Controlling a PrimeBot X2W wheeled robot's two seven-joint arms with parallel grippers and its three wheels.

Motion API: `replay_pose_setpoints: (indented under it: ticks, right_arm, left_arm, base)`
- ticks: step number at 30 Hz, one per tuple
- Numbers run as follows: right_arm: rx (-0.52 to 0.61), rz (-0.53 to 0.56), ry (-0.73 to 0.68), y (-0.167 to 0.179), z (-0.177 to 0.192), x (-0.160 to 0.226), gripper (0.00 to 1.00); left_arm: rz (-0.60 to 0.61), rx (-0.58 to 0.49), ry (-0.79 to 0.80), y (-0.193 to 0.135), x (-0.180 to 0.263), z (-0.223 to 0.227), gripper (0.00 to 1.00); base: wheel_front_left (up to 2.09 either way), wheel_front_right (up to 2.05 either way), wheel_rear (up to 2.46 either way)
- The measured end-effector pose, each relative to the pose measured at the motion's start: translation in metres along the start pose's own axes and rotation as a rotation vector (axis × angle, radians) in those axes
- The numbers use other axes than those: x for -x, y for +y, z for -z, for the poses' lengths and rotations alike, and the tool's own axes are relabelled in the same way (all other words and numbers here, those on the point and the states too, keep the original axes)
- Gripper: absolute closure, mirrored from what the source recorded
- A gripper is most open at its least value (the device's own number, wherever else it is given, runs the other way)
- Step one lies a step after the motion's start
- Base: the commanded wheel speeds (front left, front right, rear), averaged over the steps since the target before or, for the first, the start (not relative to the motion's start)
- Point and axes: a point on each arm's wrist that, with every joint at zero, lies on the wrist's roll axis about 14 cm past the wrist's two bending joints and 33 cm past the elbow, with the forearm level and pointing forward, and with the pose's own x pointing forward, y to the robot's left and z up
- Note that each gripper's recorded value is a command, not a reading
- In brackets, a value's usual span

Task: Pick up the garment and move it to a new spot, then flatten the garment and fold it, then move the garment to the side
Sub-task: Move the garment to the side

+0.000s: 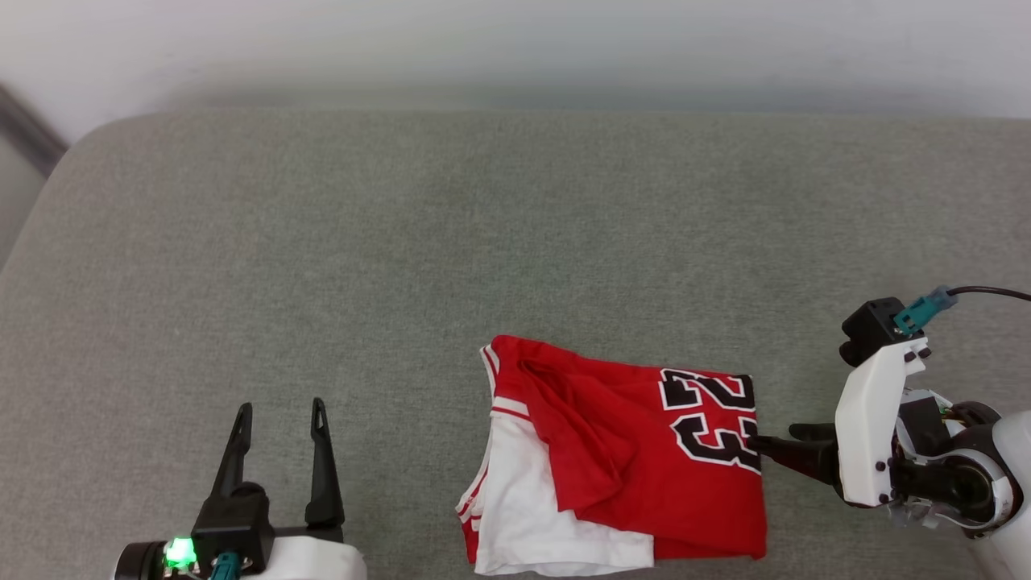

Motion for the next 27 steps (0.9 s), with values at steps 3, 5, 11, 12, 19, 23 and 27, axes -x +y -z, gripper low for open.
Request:
replay_pose_setpoints:
  ticks: [3, 5, 11, 12, 19, 23, 27]
  right_arm:
    - [-0.053, -0.028, 0.024, 0.0, 0.004, -0.016, 0.0]
    - [-0.092, -0.075, 0.05, 0.009, 0.008, -0.03, 0.0]
    - [-0.115, -0.153, 0.146, 0.027, 0.022, -0.059, 0.0]
    - [-0.107, -0.153, 0.158, 0.028, 0.024, -0.062, 0.0]
    - [-0.048, -0.135, 0.177, 0.029, 0.027, -0.071, 1.0]
    - [-0.014, -0.122, 0.166, 0.03, 0.025, -0.069, 1.0]
    - [0.026, -0.107, 0.136, 0.032, 0.019, -0.061, 1.0]
  left_arm:
    - [0.004, -0.008, 0.009, -0.001, -0.004, 0.003, 0.0]
    - [0.0, -0.015, 0.017, 0.0, -0.006, 0.006, 0.0]
    - [-0.033, -0.03, 0.037, 0.01, -0.011, 0.012, 0.0]
    - [-0.037, -0.032, 0.041, 0.011, -0.01, 0.014, 0.0]
    - [-0.056, -0.036, 0.045, 0.017, -0.008, 0.014, 0.0]
    - [-0.06, -0.029, 0.037, 0.017, -0.006, 0.011, 0.0]
    - [-0.055, -0.023, 0.03, 0.015, -0.001, 0.008, 0.0]
  base:
    - [0.0, 0.0, 0.0]
    - [0.0, 0.0, 0.0]
    - [0.0, 0.0, 0.0]
    - [0.0, 0.0, 0.0]
    - [0.0, 0.0, 0.0]
    - [0.0, 0.0, 0.0]
    - [0.0, 0.0, 0.0]
